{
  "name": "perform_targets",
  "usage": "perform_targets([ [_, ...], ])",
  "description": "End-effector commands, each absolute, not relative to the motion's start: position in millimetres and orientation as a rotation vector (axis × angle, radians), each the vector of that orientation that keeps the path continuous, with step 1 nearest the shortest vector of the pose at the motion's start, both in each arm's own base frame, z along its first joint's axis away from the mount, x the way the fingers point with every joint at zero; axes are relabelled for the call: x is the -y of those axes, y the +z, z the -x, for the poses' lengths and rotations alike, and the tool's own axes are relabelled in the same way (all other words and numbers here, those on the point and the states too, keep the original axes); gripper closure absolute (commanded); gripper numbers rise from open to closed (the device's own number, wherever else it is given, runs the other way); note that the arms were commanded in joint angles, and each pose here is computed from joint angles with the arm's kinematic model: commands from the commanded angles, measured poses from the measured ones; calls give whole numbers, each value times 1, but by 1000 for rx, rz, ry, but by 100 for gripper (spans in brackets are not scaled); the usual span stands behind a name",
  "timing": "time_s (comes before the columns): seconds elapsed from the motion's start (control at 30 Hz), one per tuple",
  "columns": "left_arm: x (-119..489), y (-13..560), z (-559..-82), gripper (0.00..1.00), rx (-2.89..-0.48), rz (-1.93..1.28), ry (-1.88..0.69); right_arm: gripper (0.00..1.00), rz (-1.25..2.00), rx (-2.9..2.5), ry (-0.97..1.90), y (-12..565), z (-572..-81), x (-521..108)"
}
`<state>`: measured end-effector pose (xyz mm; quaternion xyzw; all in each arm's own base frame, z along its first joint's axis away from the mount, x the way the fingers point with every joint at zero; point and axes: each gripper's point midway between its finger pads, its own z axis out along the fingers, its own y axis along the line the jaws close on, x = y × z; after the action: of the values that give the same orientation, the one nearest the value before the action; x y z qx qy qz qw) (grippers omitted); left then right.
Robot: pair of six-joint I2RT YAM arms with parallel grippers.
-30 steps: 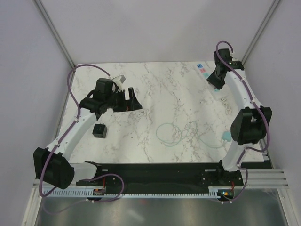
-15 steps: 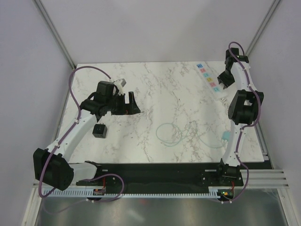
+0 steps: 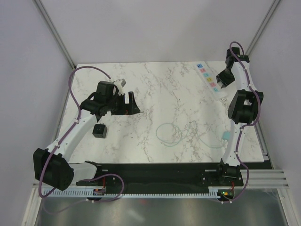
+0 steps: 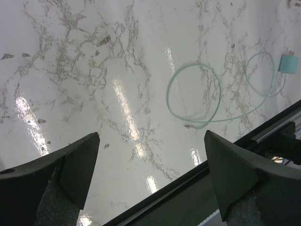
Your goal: Insert the plug
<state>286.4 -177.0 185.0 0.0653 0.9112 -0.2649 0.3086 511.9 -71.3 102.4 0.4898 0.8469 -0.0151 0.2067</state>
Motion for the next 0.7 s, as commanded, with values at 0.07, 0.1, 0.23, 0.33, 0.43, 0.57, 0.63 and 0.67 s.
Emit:
perform_targets([
  [0.07, 174, 189, -286, 0, -2378, -222, -670, 100, -1363, -2335, -2, 105, -523, 70],
  [0.1, 174, 188, -285, 0, -2378, -223, -669, 100, -1367, -2339, -4, 103, -522, 69],
  [0.23, 174, 189, -285, 0, -2378, -222, -670, 100, -1376, -2343, 2, 99, -521, 69],
  [0.33, 174, 188, -286, 0, -2380, -220, -669, 100, -1376, -2350, 29, 98, -523, 66],
  [0.43, 174, 188, -286, 0, -2381, -220, -668, 100, -1376, -2351, 48, 102, -522, 63],
  [0.57, 174, 188, -286, 0, -2381, -221, -670, 100, -1368, -2335, 43, 111, -521, 66],
  [0.63, 175, 188, -285, 0, -2380, -223, -673, 100, -1366, -2328, 30, 114, -519, 67],
  [0.67, 175, 188, -286, 0, -2378, -222, -672, 100, -1368, -2325, 28, 115, -519, 69],
])
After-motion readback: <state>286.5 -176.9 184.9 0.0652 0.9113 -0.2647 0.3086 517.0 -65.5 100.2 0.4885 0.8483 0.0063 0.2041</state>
